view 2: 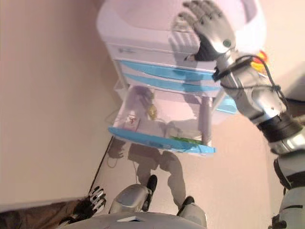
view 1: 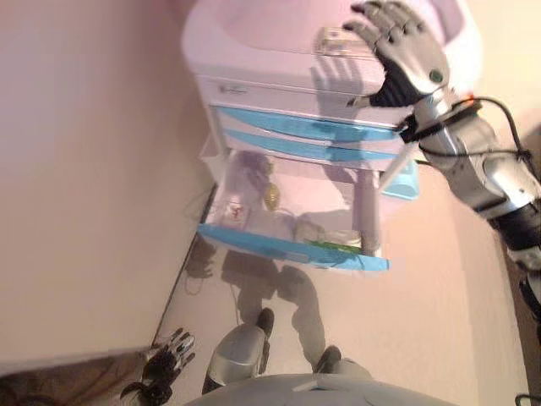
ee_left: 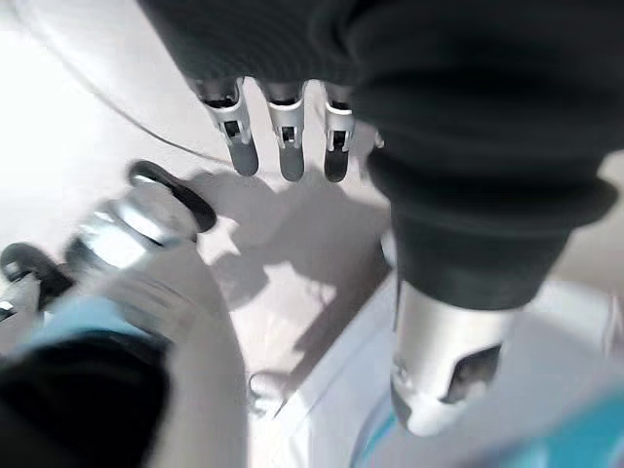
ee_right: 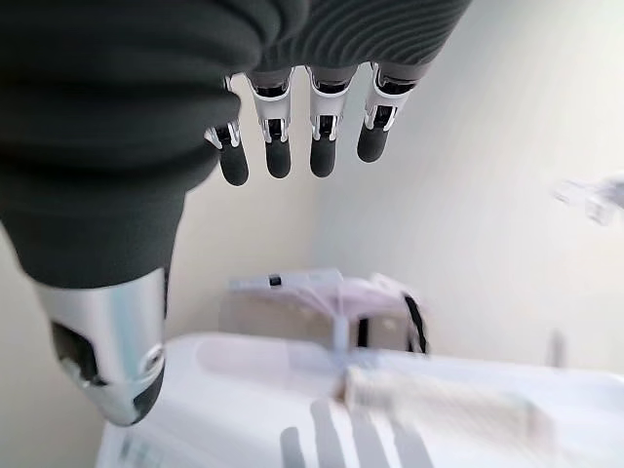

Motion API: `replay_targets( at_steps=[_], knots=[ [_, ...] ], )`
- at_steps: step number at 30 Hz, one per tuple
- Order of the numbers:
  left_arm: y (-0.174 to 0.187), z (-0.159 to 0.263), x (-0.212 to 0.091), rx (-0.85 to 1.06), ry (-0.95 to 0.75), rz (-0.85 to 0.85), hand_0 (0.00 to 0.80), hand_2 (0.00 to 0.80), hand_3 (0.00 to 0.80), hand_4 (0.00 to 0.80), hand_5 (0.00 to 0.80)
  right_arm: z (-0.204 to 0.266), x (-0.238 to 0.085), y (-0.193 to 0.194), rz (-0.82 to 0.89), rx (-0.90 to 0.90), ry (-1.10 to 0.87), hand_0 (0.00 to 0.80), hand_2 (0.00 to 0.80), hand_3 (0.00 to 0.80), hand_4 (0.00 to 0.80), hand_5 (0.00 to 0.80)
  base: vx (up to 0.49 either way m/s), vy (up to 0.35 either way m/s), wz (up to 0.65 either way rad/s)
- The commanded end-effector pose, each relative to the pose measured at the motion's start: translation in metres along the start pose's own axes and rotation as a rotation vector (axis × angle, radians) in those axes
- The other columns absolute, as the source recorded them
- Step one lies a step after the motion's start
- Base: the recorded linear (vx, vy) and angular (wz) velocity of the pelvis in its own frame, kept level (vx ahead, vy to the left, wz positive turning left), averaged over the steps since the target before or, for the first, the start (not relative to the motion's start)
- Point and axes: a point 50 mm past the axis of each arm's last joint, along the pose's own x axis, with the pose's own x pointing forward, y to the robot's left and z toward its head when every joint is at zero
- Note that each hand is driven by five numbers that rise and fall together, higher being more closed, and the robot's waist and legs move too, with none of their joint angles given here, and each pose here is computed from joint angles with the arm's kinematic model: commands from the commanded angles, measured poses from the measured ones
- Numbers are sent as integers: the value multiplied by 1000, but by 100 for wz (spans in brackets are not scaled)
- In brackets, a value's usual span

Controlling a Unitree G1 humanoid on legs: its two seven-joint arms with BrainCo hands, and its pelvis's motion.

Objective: Open the drawer and pick up the medicine

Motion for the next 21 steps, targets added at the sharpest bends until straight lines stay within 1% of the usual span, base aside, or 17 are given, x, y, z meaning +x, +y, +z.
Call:
replay_targets(
  at_steps=[1,5,6,8,12,13,15,16,17,20,21],
  knots=[
    [-3,6,0,154,7,-26,0,0,0,0,0,4,5,-37,-129,10,-61,0,0,0,0,0,-64,-37,-36],
    [-15,19,6,291,-8,-54,0,0,0,0,0,16,-12,-48,-155,83,-120,0,0,0,0,0,-64,-25,-35],
    [-17,23,8,323,-10,-61,0,0,0,0,0,20,-16,-49,-140,125,-143,0,0,0,0,0,-63,-35,-28],
    [-20,28,10,372,-12,-76,0,0,0,0,0,24,-23,-53,-141,137,-165,0,0,0,0,0,-53,-33,-42],
    [-28,40,16,510,-5,-85,0,0,0,0,0,28,-38,-49,-57,262,-165,0,0,0,0,0,-33,-40,-23],
    [-29,43,18,557,-4,-83,0,0,0,0,0,30,-40,-45,7,331,-176,0,0,0,0,0,-19,-42,-32],
    [-31,50,20,619,-1,-88,0,0,0,0,0,36,-49,-41,78,373,-206,0,0,0,0,0,-11,-40,-28],
    [-32,53,22,664,3,-84,0,0,0,0,0,38,-53,-38,151,447,-213,0,0,0,0,0,-15,-52,-22],
    [-32,58,23,715,6,-70,0,0,0,0,0,40,-58,-33,265,571,-220,0,0,0,0,0,-31,-52,-23],
    [-33,71,27,806,-5,-54,0,0,0,0,0,45,-69,-15,467,762,-212,0,0,0,0,0,-39,-39,-25],
    [-33,73,28,811,-5,-51,0,0,0,0,0,46,-70,-14,490,781,-221,0,0,0,0,0,-60,-45,-31]
  ],
)
